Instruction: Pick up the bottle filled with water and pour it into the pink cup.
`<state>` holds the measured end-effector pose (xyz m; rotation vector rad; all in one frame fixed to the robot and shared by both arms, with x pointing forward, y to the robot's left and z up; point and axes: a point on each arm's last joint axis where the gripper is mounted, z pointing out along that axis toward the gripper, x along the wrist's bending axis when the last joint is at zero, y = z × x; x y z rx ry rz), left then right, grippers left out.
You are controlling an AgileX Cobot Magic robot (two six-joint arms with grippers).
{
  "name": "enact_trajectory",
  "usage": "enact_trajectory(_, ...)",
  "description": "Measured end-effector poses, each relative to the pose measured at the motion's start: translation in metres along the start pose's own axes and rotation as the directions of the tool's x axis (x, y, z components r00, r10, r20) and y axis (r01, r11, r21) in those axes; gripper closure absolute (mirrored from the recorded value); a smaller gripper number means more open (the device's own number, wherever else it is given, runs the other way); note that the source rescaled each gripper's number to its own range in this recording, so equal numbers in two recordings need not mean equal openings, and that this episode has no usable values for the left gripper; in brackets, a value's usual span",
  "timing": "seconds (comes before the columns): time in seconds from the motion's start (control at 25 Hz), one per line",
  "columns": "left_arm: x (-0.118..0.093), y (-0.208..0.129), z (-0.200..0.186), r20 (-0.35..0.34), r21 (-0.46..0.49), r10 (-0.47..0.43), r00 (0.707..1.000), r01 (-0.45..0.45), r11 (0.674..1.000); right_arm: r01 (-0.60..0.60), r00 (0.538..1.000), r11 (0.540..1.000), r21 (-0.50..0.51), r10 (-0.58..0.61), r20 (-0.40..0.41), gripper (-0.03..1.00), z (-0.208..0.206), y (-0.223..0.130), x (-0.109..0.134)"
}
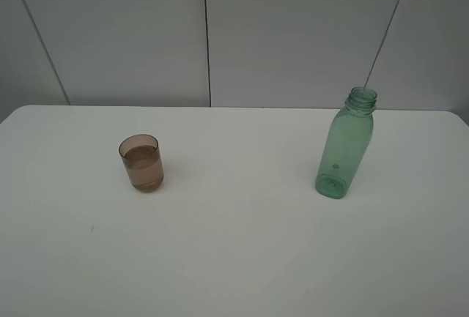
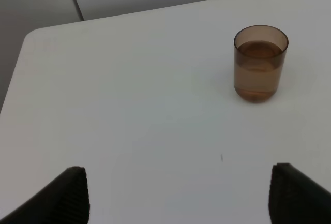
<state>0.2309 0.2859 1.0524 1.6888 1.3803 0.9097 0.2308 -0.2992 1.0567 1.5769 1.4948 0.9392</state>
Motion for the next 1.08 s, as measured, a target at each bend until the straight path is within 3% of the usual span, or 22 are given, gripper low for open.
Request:
enact_trajectory(0.24,0.0,0.0,0.0,0.0,0.0,0.0,1.0,0.0,1.0,-0.023,0.999,1.0,-0.001,0.023,0.047,-0.03,0.0,0.0,0.0004)
enact_trajectory(1.08,0.0,0.0,-0.0001,0.005,0.0,0.003,1.0,-0.003,1.0,-0.024,0.999,1.0,-0.001,0.024,0.048,-0.03,0.0,0.0,0.0004)
